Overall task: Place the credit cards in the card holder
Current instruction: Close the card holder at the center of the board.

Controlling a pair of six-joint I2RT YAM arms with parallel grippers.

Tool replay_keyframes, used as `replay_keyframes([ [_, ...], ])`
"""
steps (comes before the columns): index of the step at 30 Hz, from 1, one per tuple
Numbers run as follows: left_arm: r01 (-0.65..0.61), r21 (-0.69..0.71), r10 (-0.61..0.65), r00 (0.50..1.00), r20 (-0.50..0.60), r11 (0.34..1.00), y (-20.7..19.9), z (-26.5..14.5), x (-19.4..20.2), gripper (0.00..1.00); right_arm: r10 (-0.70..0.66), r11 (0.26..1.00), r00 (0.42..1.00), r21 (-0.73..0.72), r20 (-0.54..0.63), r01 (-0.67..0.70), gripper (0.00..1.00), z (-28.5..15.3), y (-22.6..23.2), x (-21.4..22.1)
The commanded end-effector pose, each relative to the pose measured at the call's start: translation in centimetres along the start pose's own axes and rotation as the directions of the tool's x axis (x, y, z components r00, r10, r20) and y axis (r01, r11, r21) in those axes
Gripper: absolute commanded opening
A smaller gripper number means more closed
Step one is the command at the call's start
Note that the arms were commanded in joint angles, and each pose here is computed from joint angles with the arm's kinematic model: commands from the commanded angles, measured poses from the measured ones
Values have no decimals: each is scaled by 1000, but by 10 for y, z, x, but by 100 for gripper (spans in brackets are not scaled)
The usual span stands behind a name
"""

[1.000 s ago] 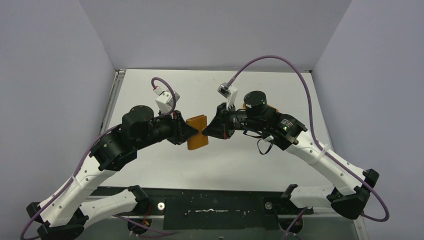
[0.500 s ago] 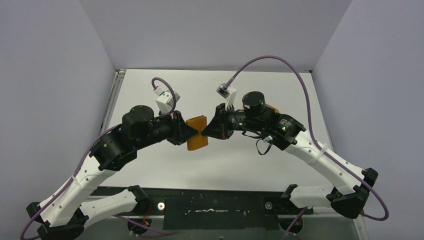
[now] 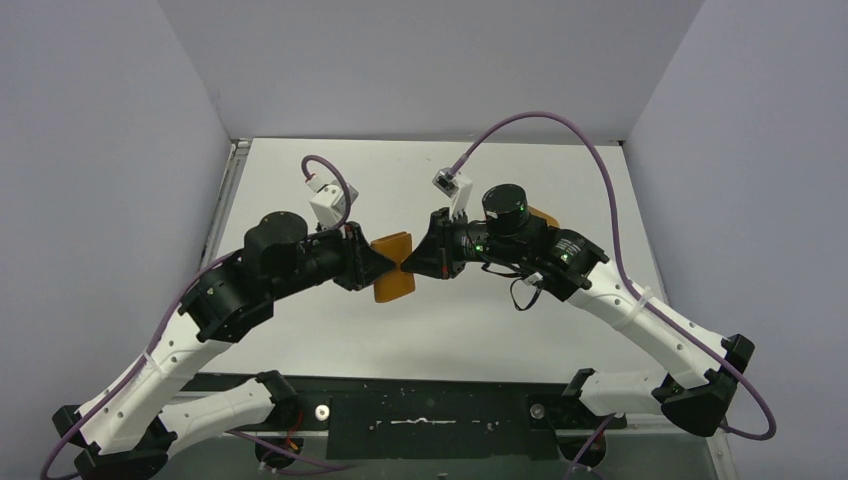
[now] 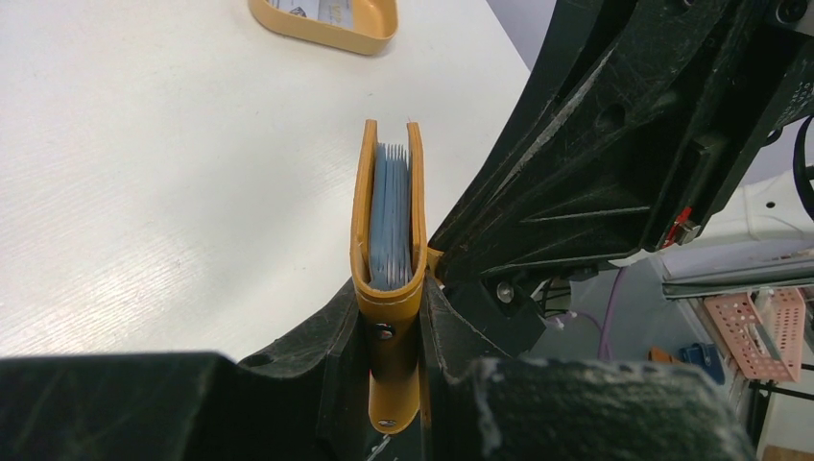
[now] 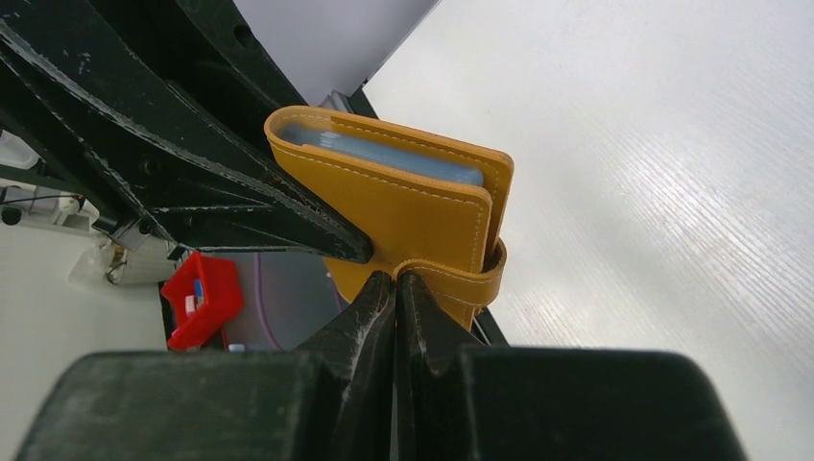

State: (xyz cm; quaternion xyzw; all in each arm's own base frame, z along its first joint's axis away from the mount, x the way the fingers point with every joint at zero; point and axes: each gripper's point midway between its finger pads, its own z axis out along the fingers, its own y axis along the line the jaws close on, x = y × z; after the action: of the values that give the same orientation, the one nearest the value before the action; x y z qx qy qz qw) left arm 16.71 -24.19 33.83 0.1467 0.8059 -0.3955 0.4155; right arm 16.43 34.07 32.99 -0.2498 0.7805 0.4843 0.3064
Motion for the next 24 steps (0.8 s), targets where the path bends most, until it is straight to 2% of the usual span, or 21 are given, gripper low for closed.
replay_keyframes([
  [1,-4,336,-34,994,108,942,-76,-24,-36,0,-20,1000,997,-5,74,20,0,17,0,-16],
  [24,10,437,-64,992,109,899,-102,-31,-40,0,7,1000,998,-7,58,-6,0,38,1,-9],
])
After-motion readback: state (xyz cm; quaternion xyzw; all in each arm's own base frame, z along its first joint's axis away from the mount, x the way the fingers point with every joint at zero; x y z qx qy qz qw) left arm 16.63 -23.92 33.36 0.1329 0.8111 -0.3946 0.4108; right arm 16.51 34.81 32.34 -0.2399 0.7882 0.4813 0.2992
